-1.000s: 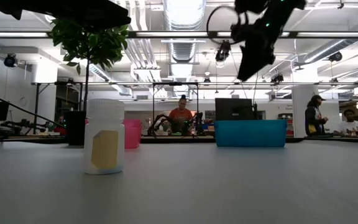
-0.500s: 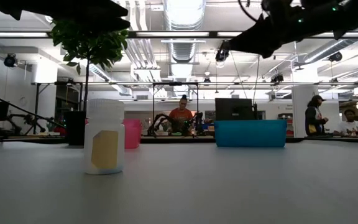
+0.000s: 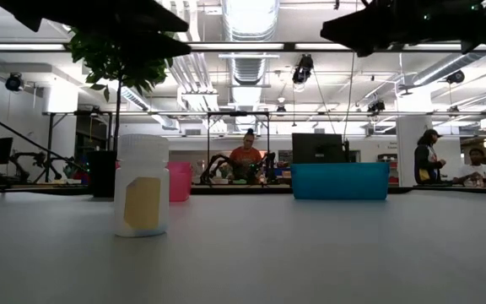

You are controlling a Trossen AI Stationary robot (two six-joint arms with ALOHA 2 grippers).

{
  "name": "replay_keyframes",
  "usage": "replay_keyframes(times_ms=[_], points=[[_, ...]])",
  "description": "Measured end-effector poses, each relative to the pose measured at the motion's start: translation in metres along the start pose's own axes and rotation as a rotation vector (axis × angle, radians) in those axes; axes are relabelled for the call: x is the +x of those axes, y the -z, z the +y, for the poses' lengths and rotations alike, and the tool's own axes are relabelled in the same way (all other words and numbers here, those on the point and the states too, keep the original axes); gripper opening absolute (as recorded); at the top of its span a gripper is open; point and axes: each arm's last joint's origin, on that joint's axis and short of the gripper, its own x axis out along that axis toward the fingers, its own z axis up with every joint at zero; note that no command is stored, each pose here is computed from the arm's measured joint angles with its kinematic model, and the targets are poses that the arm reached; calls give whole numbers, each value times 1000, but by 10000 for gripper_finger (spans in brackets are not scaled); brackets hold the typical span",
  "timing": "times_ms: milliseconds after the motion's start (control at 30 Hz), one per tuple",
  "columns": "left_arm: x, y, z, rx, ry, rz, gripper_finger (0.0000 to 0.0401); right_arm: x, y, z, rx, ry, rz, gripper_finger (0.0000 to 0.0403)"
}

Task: Pick and place medicine bottles into bin by pill shape (circle, oval)
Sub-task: Put the left transparent capsule bottle into the red bin

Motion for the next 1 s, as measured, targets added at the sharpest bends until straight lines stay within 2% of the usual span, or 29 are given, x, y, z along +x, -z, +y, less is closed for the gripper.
replay_keyframes(times_ms=[300,433,567,733,867,1000], points=[[22,-4,-30,-33,81,59,219,-3,-2,2,-93,-47,-105,166],[31,-4,-43,-76,95,130,219,-6,-1,2,-136,-43,-160,166],[42,-6,-55,-98,57,225,219,-12,5,6,-151,-76,-233,166],[53,-13,-73,-39,-3,365,219,-21,7,6,-162,-53,-293,166],[61,-20,-87,-35,-39,505,219,-31,6,6,-166,-41,-325,166],[69,-18,-102,-3,-57,630,219,-42,3,4,-169,-21,-372,166]])
